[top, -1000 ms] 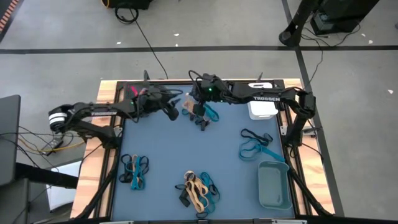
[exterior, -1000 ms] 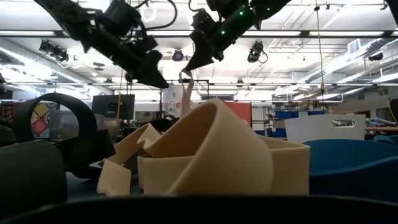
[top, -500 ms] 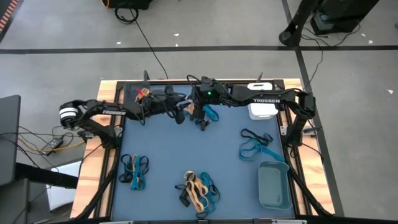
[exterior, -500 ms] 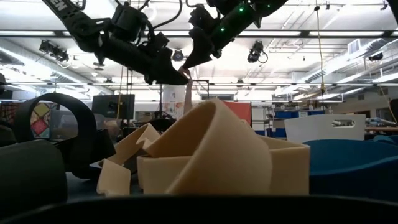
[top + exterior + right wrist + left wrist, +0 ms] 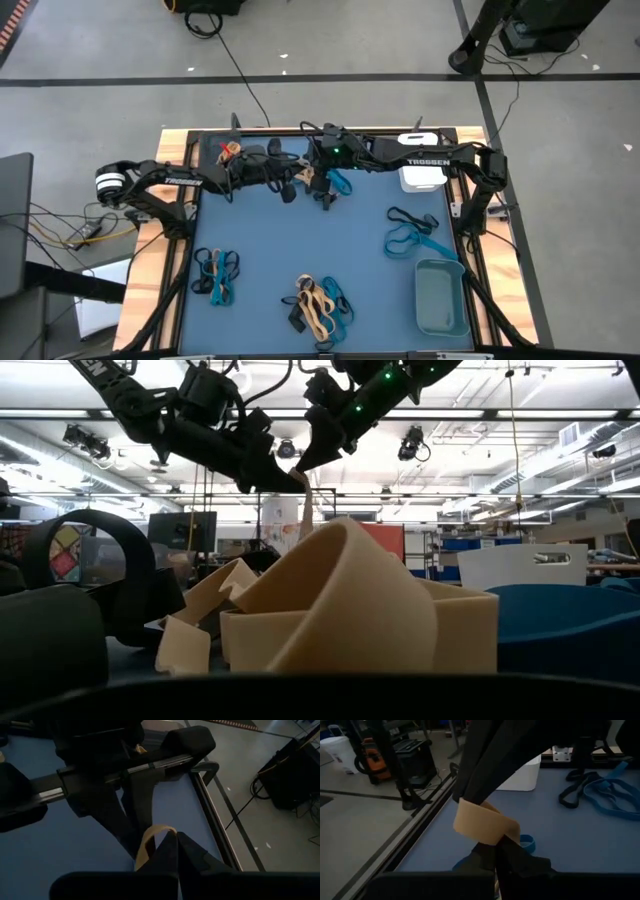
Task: Sort rubber bands into baskets
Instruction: Put the yellow rubber band into the black bin
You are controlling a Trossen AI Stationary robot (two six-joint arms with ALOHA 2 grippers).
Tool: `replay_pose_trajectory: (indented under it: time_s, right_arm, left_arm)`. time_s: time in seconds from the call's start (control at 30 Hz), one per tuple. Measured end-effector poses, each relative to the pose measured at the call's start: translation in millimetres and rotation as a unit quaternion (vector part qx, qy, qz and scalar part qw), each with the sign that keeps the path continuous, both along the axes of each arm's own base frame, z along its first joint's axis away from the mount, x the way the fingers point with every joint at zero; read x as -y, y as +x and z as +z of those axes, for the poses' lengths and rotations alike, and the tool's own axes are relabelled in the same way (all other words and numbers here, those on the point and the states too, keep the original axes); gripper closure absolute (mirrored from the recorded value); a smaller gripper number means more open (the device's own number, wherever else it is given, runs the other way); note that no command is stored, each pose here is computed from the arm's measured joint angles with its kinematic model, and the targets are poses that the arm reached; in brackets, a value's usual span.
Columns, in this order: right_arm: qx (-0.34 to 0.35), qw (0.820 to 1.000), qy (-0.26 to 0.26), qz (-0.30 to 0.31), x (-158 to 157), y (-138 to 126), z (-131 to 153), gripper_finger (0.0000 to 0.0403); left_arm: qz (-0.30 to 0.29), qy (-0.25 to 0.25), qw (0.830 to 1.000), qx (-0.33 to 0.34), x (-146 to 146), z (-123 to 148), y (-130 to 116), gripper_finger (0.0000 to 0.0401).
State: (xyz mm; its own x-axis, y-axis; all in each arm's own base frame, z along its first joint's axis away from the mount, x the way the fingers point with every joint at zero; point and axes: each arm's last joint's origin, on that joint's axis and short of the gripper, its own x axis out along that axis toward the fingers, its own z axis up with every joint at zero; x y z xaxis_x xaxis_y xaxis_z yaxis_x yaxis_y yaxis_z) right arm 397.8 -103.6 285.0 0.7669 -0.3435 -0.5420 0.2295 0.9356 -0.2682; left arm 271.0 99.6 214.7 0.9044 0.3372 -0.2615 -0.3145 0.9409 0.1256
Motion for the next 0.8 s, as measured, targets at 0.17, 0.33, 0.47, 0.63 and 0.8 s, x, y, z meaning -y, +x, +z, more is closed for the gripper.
replay_pose_trajectory:
  time_s: [0.17, 0.33, 0.47, 0.63, 0.8]
  right_arm:
    - [-0.003, 1.0, -0.001, 0.001, 0, 0, 0, 0.0401]
    - [-0.008, 1.0, -0.015, -0.014, 1, -1, -1, 0.0401]
    - [-0.009, 1.0, -0.015, -0.013, 0, 0, -1, 0.0401]
    - [-0.01, 1.0, -0.018, -0.003, -6, 1, -1, 0.0401]
    - [-0.007, 1.0, -0.028, 0.01, -12, 3, 0, 0.0401]
  left_arm:
    - [0.006, -0.013, 1.0, 0.005, 0, 0, 0, 0.0393]
    - [0.012, -0.027, 1.0, 0.007, 0, 0, 0, 0.0356]
    - [0.017, -0.039, 0.999, 0.009, -1, -1, -1, 0.0297]
    - [0.022, -0.037, 0.999, 0.013, -4, 0, -2, 0.0218]
    - [0.021, -0.031, 0.999, 0.024, -4, 2, -1, 0.0181]
